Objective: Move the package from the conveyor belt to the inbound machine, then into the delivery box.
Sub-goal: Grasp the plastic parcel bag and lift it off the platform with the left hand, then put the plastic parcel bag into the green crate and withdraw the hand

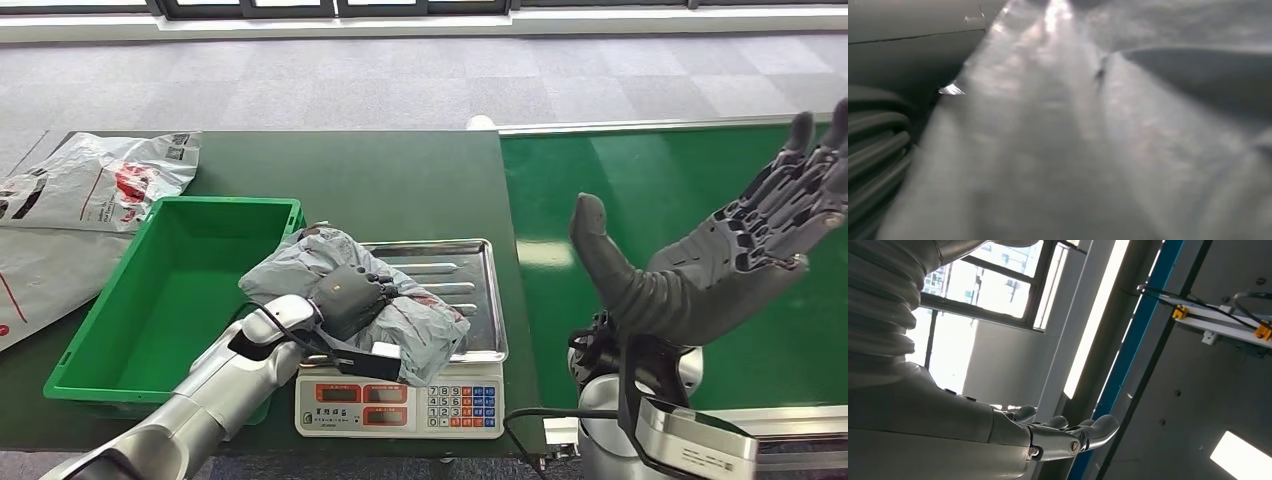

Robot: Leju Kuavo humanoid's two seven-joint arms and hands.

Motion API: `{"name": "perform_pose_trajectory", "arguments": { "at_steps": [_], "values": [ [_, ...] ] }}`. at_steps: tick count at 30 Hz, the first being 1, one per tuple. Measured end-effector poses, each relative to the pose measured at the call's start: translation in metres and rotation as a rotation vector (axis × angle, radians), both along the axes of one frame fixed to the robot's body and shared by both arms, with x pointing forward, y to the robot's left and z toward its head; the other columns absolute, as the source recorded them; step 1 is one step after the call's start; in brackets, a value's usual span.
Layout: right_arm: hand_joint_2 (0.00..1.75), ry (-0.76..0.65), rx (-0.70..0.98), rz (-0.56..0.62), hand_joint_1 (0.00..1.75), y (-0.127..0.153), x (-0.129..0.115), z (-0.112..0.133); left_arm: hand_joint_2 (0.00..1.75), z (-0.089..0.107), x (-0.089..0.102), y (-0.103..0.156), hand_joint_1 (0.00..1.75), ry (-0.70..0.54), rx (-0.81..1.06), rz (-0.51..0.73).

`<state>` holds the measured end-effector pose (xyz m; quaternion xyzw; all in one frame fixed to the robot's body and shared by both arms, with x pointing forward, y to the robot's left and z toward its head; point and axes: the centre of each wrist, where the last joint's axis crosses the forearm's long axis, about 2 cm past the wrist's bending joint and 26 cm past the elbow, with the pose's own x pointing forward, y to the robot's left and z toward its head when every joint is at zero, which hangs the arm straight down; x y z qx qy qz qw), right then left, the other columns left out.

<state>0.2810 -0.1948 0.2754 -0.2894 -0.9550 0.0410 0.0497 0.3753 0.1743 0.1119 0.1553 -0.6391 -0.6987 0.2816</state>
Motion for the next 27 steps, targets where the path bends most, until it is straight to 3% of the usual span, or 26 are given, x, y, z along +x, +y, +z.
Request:
{"name": "perform_pose_trajectory", "arguments": {
  "at_steps": [3, 5, 7, 12, 20, 25, 27],
  "values": [
    [1.75, 0.027, -0.001, -0.023, 0.0, -0.001, -0.008, -0.008, 1.75, 0.012, -0.003, 0.001, 1.75, -0.373, -0.114, 0.242],
    [1.75, 0.042, 0.002, -0.028, 0.0, -0.001, -0.012, -0.013, 1.75, 0.046, 0.008, 0.018, 1.75, -0.661, -0.284, 0.421],
    [1.75, 0.048, 0.005, -0.026, 0.0, -0.001, -0.014, -0.015, 1.75, 0.08, 0.02, 0.047, 1.75, -0.825, -0.384, 0.549],
    [1.75, 0.052, 0.007, -0.022, 0.0, -0.001, -0.015, -0.017, 1.75, 0.107, 0.024, 0.091, 1.75, -0.896, -0.445, 0.72],
    [1.75, 0.071, -0.008, -0.003, 0.0, 0.0, -0.015, -0.017, 1.75, 0.119, 0.018, 0.115, 1.75, -0.98, -0.415, 0.856],
    [1.75, 0.08, -0.016, 0.009, 0.0, 0.0, -0.014, -0.017, 1.75, 0.107, 0.034, 0.12, 1.75, -0.837, -0.308, 1.167],
    [1.75, 0.082, -0.019, 0.022, 0.0, 0.0, -0.014, -0.016, 1.75, 0.092, 0.042, 0.111, 0.87, -0.749, -0.17, 1.136]
  ]
}}
